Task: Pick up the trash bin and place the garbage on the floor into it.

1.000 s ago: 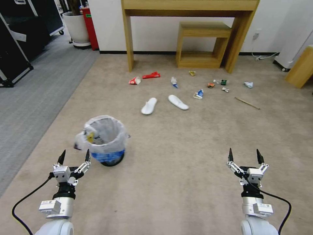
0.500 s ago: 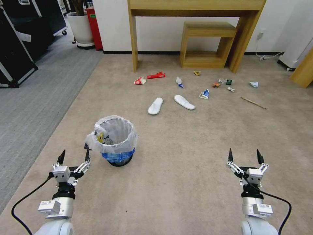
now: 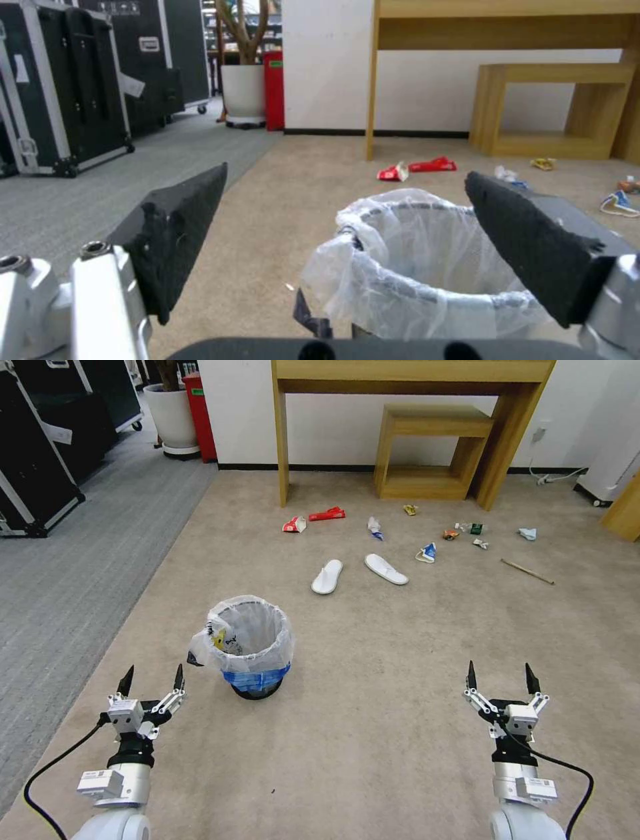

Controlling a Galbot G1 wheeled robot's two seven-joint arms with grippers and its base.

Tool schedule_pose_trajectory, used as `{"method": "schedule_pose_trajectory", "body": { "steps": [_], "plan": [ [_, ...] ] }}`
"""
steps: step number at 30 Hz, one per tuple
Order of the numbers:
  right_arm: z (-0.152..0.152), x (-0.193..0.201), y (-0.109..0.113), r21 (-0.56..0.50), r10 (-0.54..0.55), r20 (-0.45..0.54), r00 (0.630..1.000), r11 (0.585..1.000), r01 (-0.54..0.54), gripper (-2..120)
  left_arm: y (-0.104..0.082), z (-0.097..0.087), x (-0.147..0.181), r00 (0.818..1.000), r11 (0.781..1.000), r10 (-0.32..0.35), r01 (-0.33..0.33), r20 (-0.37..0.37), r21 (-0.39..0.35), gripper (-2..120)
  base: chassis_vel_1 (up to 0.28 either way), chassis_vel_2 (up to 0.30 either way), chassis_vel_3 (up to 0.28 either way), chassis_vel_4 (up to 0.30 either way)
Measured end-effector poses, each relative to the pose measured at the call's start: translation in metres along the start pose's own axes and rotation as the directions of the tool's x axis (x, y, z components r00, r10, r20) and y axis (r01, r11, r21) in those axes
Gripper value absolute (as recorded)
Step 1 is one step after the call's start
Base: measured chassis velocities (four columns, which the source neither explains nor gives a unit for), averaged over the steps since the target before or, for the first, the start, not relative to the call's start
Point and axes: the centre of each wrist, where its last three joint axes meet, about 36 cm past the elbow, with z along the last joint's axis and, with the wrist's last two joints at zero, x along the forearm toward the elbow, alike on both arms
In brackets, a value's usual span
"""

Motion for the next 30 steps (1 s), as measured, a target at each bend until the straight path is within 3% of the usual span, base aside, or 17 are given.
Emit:
{"method": "schedule_pose_trajectory", "body": {
  "steps": [14, 30],
  "plan": [
    [0.0019, -0.0008, -0.0009, 0.002, -0.010, 0.008, 1.000, 1.000, 0.010, 100, -0.0021, 0.0010, 0.0003, 1.000, 1.000, 0.003, -0.003, -0.003, 0.003, 91, -0.052, 0.050, 0.044, -0.043],
    [0.0036, -0.0002, 0.0007, -0.001, -0.012, 0.009, 1.000, 1.000, 0.012, 100, -0.0046, 0.0024, -0.0001, 1.000, 1.000, 0.008, -0.008, -0.005, 0.009, 91, -0.249, 0.258, 0.254, -0.243]
  ]
}}
